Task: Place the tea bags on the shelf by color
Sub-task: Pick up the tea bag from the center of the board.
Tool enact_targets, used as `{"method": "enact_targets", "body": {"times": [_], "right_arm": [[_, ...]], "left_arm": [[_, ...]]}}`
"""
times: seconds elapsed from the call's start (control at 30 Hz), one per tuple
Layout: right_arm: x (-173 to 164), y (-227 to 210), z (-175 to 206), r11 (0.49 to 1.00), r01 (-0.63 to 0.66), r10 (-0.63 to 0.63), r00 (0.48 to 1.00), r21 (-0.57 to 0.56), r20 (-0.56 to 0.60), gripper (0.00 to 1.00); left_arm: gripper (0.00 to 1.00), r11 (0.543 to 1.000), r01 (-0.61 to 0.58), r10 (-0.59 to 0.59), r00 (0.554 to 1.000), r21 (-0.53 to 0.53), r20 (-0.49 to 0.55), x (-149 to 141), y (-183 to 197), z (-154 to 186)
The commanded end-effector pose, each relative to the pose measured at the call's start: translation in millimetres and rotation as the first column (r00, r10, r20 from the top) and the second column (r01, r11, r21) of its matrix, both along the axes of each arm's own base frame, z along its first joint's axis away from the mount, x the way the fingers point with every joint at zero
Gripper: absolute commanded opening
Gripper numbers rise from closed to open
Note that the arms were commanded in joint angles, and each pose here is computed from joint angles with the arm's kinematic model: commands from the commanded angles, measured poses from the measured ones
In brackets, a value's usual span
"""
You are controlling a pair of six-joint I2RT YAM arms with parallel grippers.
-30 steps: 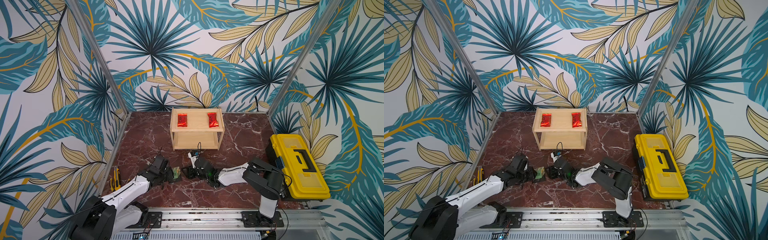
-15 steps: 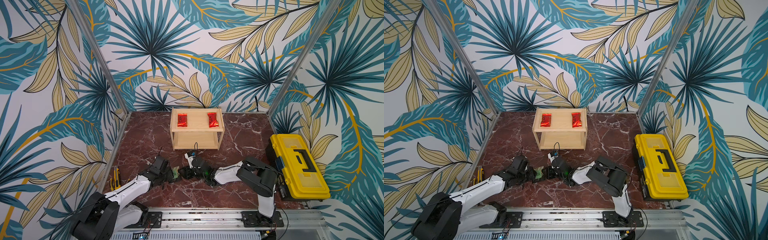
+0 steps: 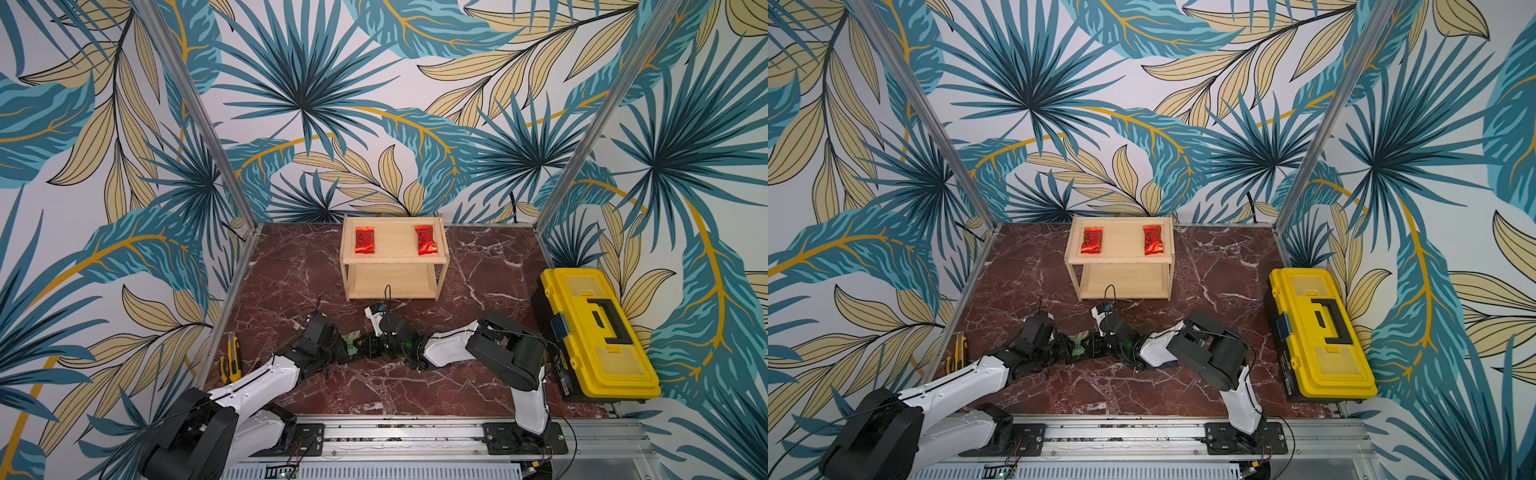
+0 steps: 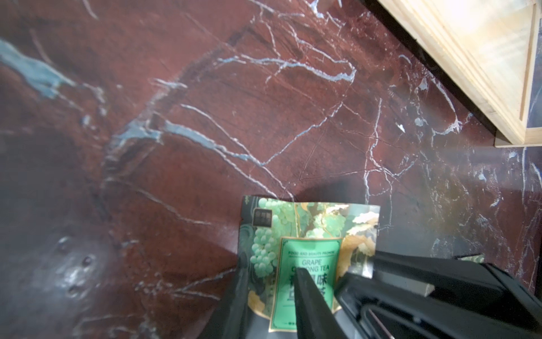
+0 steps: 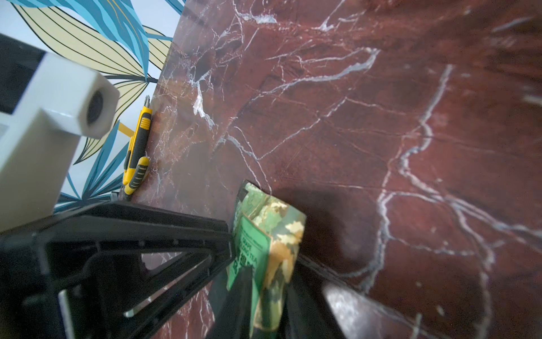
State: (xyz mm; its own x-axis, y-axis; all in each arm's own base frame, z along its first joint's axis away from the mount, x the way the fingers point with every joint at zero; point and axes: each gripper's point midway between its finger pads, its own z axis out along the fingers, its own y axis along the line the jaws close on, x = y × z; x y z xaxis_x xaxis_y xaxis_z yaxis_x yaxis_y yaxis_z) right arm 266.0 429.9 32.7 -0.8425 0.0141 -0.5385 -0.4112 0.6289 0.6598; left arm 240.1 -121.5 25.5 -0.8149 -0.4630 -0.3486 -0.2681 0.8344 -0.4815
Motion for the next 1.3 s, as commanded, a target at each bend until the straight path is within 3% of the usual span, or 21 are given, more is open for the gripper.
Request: {"method": "enact_targets", "body": {"times": [0.0, 0.1, 0.33, 0.47, 0.7, 0.97, 1.07, 1.17, 1.27], "right_arm": [[0.4, 1.4, 5.1, 1.000, 0.000, 0.000, 1.000, 0.017, 0.002, 0.09], [0.4, 2.5, 8.2, 1.000, -0.004, 0.004, 1.000, 0.020, 0.008, 0.00], [-1.1, -16.7, 41.3, 0.999, 0.019, -0.021, 0.997, 0.031, 0.073, 0.00], [-7.9, -32.5, 73.2, 0.996, 0.015, -0.023, 0.995, 0.085, 0.093, 0.00], [-22.7, -40.9, 132.0, 0.972, -0.033, 0.005, 0.993, 0.234, 0.117, 0.00], [-23.8, -47.5, 161.8, 0.957, -0.047, 0.004, 0.989, 0.287, 0.150, 0.00], [-20.0, -43.3, 165.8, 0.951, -0.051, 0.004, 0.988, 0.306, 0.152, 0.00], [-16.4, -33.0, 172.6, 0.936, -0.074, 0.026, 0.989, 0.344, 0.143, 0.00], [-12.3, -29.8, 169.4, 0.933, -0.077, 0.034, 0.991, 0.351, 0.126, 0.00]], "left_arm": [[0.32, 1.000, -0.001, 0.002, 0.999, 0.017, -0.055, -15.2, 7.0, -9.1], [0.38, 1.000, 0.010, -0.010, 1.000, 0.007, -0.027, -9.2, 3.5, 6.4], [0.63, 0.997, 0.025, -0.017, 0.993, -0.070, 0.120, 13.5, -0.2, 75.8], [0.69, 0.980, 0.111, -0.075, 0.975, -0.167, 0.208, 21.8, -12.8, 115.7], [0.74, 0.898, 0.309, -0.171, 0.901, -0.314, 0.399, 22.4, -39.6, 173.8], [0.79, 0.866, 0.345, -0.176, 0.888, -0.363, 0.425, 20.1, -39.5, 181.7], [0.80, 0.834, 0.390, -0.190, 0.868, -0.392, 0.458, 16.9, -44.1, 189.3], [0.79, 0.793, 0.438, -0.207, 0.847, -0.424, 0.490, 14.4, -51.7, 196.7], [0.67, 0.783, 0.446, -0.214, 0.848, -0.434, 0.485, 13.3, -53.6, 195.2]]}}
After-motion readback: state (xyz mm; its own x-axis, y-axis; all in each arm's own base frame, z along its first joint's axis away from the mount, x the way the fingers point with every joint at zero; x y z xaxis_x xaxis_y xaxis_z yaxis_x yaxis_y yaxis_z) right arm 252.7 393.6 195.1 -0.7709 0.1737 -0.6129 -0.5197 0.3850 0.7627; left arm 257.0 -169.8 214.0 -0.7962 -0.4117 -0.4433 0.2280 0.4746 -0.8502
